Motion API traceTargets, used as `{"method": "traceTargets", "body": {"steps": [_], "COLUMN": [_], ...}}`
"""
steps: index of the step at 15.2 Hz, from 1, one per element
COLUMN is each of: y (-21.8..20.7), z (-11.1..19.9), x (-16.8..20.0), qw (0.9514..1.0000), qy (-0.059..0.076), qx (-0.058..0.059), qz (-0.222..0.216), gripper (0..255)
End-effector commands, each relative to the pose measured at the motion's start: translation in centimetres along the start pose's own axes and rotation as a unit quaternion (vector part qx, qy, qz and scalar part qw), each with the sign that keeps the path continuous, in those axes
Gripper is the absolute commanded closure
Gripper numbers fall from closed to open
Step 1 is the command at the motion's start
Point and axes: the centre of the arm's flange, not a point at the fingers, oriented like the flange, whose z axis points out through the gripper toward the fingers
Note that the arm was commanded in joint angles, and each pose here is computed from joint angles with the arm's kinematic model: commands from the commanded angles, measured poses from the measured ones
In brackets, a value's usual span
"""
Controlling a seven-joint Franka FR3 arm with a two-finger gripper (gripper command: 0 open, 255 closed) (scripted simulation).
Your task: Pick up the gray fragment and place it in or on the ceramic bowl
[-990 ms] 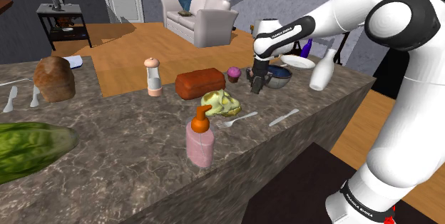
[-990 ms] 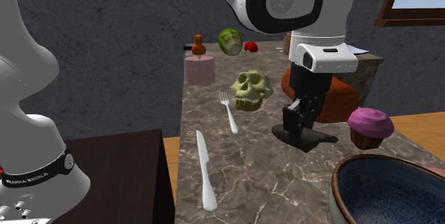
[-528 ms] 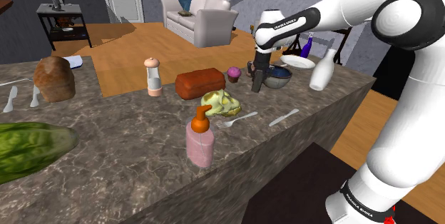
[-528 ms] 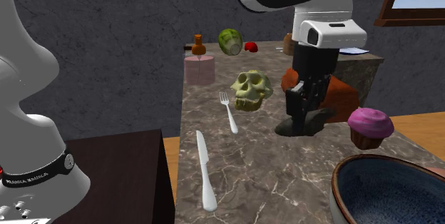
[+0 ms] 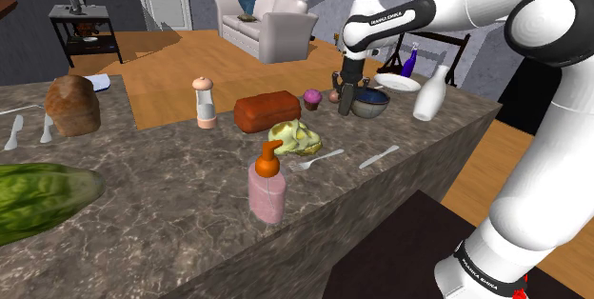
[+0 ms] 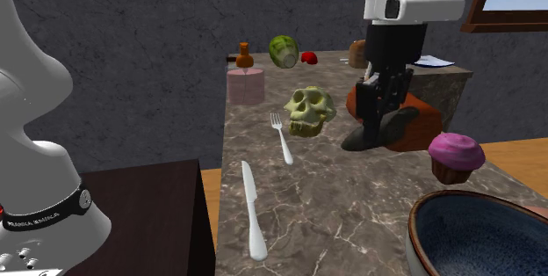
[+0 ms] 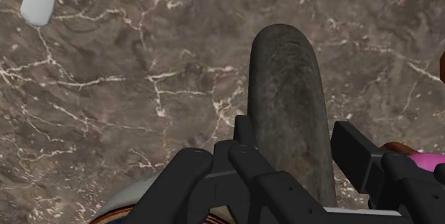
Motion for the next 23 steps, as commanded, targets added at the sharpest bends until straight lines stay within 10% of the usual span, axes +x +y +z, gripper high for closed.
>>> {"method": "traceTargets", "body": {"steps": [1,10,23], "y": [0.1,0.2,7.0], "z": [-1.1,-5.4,-4.4], "x": [0.1,0.4,16.1], "qw": [1.0,1.0,1.0], "qy": [0.0,0.0,0.0], "qx": [0.0,0.0,0.0], "qz": [0.0,0.0,0.0], "gripper": [255,255,255]}}
